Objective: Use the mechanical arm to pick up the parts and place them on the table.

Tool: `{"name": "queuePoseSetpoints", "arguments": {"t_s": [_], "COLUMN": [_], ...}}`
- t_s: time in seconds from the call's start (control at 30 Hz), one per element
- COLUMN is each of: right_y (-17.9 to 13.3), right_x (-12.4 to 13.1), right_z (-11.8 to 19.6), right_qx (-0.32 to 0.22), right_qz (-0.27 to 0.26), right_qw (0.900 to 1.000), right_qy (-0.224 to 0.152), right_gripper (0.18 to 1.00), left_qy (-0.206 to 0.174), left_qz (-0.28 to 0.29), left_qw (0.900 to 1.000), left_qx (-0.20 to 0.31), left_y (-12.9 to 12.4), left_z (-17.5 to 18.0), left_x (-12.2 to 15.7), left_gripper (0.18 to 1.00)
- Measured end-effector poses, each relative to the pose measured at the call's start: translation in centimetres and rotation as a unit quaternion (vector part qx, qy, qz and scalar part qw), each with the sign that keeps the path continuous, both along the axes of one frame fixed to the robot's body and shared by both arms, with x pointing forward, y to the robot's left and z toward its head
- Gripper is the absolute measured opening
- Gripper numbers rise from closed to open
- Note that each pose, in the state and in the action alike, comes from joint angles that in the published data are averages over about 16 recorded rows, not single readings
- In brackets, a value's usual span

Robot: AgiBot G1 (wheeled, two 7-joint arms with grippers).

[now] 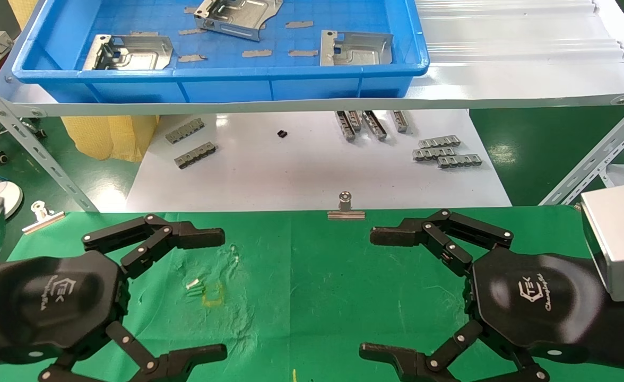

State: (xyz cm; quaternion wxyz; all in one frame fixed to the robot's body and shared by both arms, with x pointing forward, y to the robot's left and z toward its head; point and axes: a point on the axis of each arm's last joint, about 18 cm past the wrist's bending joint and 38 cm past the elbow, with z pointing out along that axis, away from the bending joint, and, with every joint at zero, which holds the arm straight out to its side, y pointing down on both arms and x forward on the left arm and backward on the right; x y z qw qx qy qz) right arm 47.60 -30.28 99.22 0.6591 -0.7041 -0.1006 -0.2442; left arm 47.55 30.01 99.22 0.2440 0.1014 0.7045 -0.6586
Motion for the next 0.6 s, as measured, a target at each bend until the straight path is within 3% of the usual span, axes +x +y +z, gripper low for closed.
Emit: {"name": "queuePoseSetpoints", "arguments": {"t_s": [0.6], "right_y": [0.00], "right_x": [0.00], "right_z": [0.00], "right_qx": [0.000], "right_qz": [0.000], "right_qw": [1.000], "right_qy": [0.000], "right_gripper": [0.954], "left_qy": [0.000], "left_qz": [0.000], "left_qw": [1.0000], "left_qx": [0.000], "left_y": [0.00], "left_z": [0.00], "left_x": [0.00], "left_gripper": [1.001]}}
